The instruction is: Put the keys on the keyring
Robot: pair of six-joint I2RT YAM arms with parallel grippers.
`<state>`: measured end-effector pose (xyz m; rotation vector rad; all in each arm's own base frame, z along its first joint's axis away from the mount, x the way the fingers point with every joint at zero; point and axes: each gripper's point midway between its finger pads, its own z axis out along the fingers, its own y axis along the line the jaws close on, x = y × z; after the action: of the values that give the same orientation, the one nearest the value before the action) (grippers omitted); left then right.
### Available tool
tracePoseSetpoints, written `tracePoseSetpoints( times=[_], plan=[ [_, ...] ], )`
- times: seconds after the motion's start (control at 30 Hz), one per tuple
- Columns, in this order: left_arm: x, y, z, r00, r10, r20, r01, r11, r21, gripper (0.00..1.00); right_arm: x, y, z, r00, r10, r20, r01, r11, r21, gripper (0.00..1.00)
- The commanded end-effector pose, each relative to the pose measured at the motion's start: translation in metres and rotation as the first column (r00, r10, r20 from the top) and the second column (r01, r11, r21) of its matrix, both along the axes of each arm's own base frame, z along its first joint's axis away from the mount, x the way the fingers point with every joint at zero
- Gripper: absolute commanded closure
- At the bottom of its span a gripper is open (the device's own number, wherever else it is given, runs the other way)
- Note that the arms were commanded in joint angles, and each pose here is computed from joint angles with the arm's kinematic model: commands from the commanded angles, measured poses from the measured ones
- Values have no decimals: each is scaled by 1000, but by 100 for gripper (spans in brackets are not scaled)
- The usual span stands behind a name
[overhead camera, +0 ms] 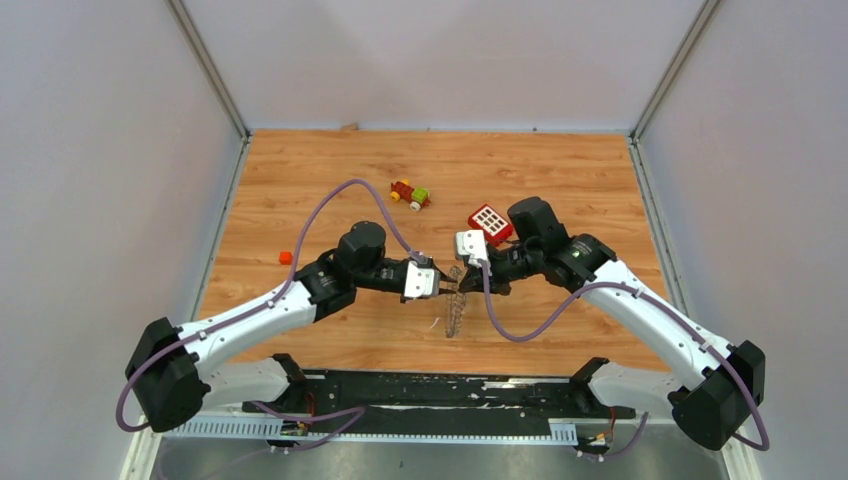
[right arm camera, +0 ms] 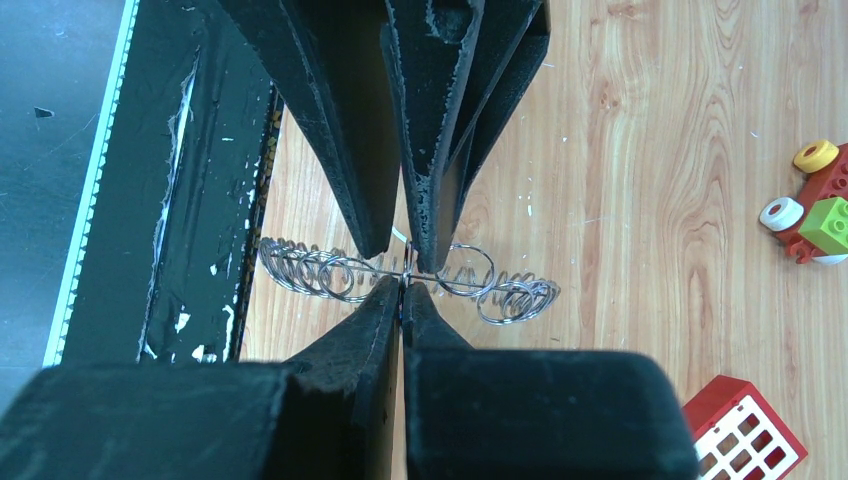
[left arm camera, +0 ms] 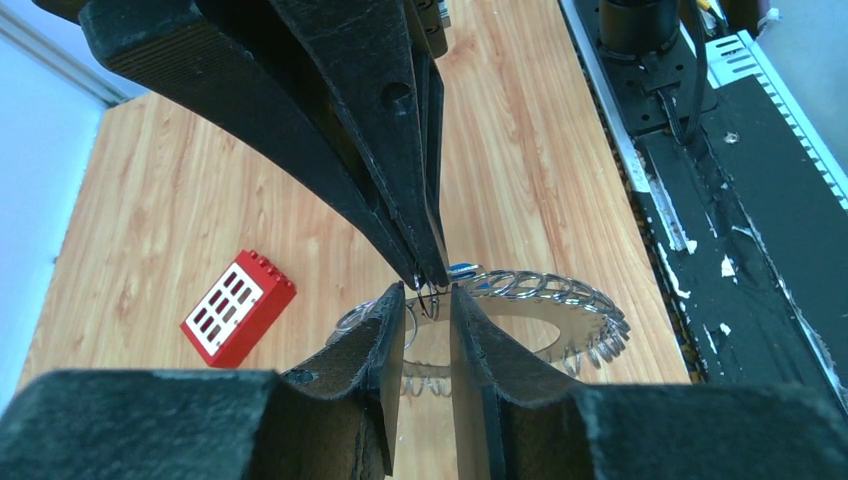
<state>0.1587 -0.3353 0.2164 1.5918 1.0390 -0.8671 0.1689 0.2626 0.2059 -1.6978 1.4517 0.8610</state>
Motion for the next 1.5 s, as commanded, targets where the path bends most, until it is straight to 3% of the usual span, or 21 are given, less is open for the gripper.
tracePoseSetpoints(
  times=[0.0, 0.5, 0.63, 0.7, 0.83, 1.07, 1.47],
  plan=[
    [0, -6, 15, 1000, -21, 12, 21, 999, -50, 70, 2, 9, 23, 998, 22, 53, -25, 998, 64, 100],
    [0, -11, 15, 999, -32, -23, 30, 998, -51, 85, 1, 9, 23, 998, 21, 53, -25, 997, 71, 100],
    [-1, -11, 15, 999, -34, -29, 32, 998, -51, 100, 1, 8, 21, 999, 20, 51, -23, 997, 68, 100],
    [-1, -9, 18, 999, -26, -26, 25, 998, -60, 100, 1, 7, 21, 998, 15, 59, -19, 998, 68, 100],
    [-2, -5, 25, 1000, -13, -24, 10, 994, -109, 100, 3, 3, 25, 996, -11, 85, 4, 997, 77, 88],
    [-6, 3, 50, 989, -69, -134, 34, 968, -251, 100, 0, -6, 44, 992, -33, 119, 14, 988, 156, 61],
    [-10, 5, 73, 963, -146, -227, 46, 918, -395, 100, -2, 4, 55, 997, 8, 70, -23, 979, 205, 53]
  ],
)
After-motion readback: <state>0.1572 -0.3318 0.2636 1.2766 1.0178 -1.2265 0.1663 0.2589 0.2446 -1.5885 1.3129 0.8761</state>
